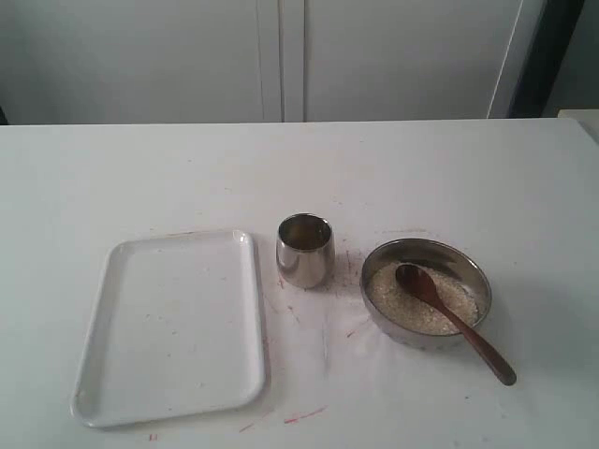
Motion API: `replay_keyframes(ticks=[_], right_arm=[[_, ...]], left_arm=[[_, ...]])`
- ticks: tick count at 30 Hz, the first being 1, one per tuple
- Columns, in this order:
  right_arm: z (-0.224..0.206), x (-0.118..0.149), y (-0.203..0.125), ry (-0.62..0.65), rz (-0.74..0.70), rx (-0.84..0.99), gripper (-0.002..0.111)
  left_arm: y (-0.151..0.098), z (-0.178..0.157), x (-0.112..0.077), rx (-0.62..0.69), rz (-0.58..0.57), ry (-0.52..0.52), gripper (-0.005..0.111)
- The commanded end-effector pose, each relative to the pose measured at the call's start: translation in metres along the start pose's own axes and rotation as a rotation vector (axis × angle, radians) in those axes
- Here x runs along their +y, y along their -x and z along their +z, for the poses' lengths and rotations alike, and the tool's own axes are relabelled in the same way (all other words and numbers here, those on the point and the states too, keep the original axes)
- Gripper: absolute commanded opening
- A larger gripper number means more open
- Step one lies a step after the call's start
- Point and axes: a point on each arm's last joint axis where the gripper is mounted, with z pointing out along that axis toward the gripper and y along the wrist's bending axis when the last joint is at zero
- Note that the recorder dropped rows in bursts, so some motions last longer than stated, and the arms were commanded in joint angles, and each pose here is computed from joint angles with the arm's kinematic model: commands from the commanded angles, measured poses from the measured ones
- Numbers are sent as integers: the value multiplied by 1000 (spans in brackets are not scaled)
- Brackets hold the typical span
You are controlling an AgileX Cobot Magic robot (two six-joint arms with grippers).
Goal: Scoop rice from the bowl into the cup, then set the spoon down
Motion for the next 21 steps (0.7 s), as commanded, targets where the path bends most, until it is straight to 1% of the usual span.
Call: replay_keyframes(ticks=[1,2,6,9,13,16,17,21], right_arm=[[-5,-1,25,-5,58,-301,0],[-7,-1,33,6,108,-386,0],[-19,-2,53,58,238,-646,0],[-22,-3,75,92,299,-733,0],[-28,-5,120,106,293,-859,0],[-34,-7,162,104,286,-876,0],[-38,-8,181,101,283,-874,0],[-49,-10,225,98,256,-854,0]], left_arm=[[2,0,0,-2,0,2,14],[2,0,0,-2,0,2,14],[2,0,0,-2,0,2,14],[2,0,0,-2,0,2,14],[2,0,0,-2,0,2,14],[2,0,0,-2,0,2,14],[2,0,0,-2,0,2,14],[2,0,0,-2,0,2,14]])
